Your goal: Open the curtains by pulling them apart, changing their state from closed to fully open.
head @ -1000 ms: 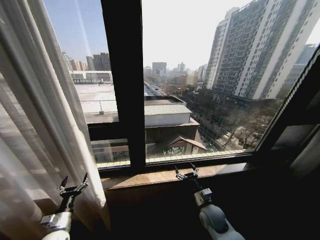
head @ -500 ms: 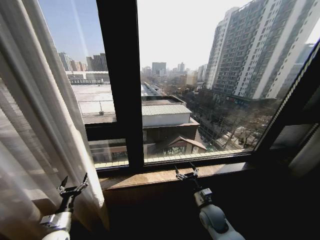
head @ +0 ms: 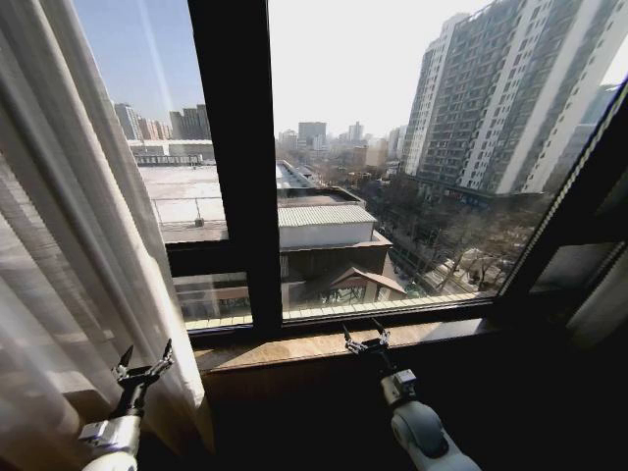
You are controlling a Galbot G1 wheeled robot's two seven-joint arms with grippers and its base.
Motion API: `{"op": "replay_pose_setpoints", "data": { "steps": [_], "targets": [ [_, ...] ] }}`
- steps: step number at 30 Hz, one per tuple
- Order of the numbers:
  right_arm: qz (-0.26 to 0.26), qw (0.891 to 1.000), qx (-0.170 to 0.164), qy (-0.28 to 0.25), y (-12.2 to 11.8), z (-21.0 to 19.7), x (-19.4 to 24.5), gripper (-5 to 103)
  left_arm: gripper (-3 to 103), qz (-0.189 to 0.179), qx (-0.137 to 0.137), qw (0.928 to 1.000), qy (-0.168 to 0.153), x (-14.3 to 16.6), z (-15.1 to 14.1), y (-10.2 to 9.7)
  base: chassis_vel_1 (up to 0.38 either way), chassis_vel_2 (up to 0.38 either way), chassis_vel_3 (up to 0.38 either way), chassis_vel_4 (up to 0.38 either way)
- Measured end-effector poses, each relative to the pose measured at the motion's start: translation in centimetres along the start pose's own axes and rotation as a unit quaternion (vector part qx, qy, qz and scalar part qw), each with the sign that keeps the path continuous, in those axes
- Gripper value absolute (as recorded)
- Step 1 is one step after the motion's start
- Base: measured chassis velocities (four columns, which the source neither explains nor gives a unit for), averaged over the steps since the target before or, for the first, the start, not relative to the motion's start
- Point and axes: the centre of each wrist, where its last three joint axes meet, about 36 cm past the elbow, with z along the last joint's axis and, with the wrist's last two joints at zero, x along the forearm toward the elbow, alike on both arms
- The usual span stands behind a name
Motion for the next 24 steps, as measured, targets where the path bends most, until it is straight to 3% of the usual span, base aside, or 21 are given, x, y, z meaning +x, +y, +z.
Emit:
{"op": "replay_pose_setpoints", "data": {
  "steps": [24],
  "targets": [
    [0.0, 1.0, 0.0, 0.0, 0.0, 0.0, 0.0, 100, 100, 0.0, 0.0, 1.0, 0.0, 0.0, 0.0, 0.0, 0.0, 0.0, 0.0, 0.0]
  ]
}}
